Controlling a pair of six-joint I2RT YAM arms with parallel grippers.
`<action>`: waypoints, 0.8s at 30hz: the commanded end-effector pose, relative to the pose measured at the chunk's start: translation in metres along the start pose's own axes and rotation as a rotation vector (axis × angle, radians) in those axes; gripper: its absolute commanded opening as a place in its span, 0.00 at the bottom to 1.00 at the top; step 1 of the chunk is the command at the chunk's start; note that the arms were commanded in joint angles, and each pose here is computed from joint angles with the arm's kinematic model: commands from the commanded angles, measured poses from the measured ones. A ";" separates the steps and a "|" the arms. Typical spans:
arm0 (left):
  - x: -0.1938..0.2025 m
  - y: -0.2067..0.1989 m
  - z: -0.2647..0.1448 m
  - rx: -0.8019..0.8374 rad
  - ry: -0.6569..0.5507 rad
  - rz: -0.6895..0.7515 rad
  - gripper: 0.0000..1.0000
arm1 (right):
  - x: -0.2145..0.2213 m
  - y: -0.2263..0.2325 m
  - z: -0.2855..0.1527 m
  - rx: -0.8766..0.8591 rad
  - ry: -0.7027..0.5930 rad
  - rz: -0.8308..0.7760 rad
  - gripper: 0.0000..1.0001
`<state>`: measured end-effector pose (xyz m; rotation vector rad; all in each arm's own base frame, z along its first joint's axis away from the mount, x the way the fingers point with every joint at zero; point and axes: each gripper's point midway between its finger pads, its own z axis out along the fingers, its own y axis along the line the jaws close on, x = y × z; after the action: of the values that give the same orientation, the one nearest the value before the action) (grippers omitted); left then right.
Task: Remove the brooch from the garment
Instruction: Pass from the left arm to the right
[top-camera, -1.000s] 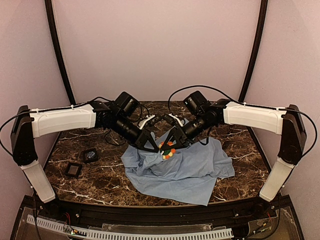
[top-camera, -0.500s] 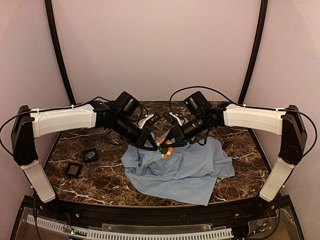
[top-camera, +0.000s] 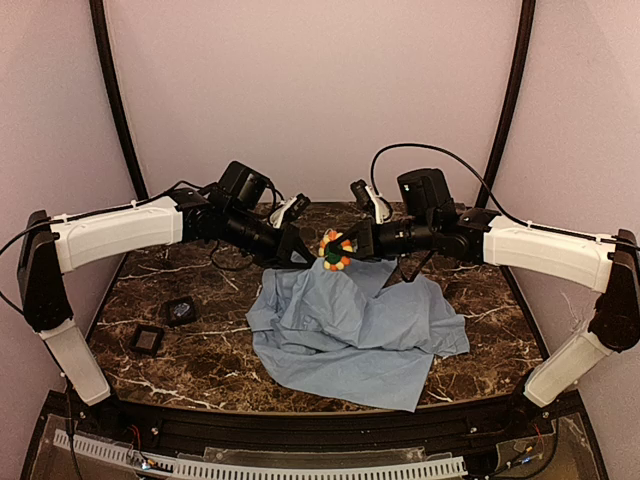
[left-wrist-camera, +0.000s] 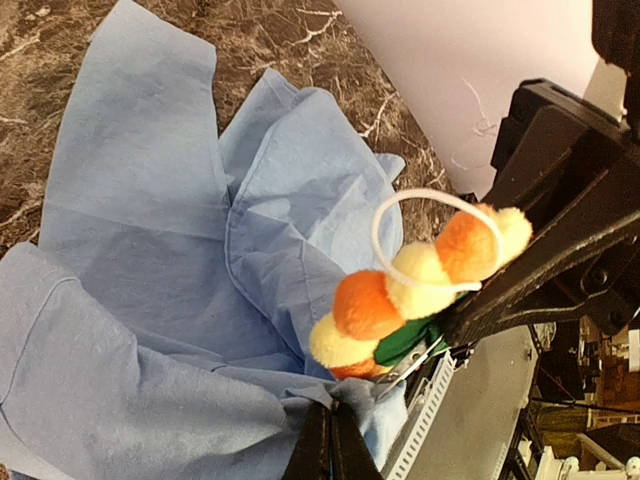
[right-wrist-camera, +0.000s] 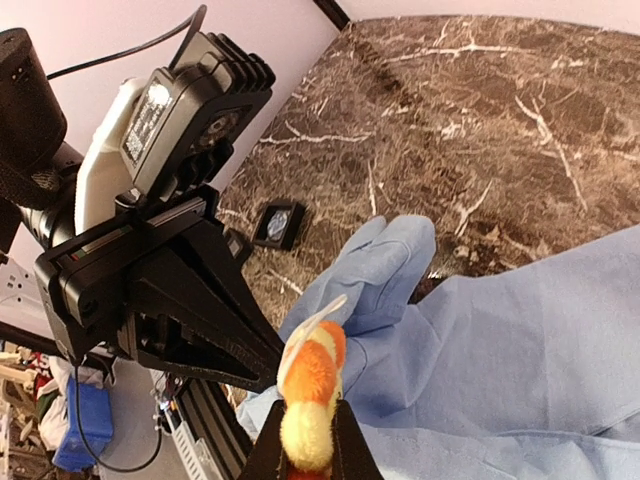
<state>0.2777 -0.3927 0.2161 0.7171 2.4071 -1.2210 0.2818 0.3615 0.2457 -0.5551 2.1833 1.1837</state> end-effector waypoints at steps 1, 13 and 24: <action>-0.021 -0.012 -0.028 -0.007 -0.061 -0.056 0.01 | -0.063 0.025 -0.006 0.024 -0.278 -0.107 0.00; -0.048 -0.018 -0.060 0.037 -0.144 -0.178 0.01 | -0.088 0.034 0.009 0.377 -0.483 -0.297 0.00; -0.055 -0.001 -0.091 0.000 -0.248 -0.202 0.01 | -0.103 0.040 -0.028 0.496 -0.530 -0.411 0.00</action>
<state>0.3254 -0.3410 0.2764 0.2915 2.3733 -1.2311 0.3177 0.3945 0.2991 -0.4796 1.8207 0.5624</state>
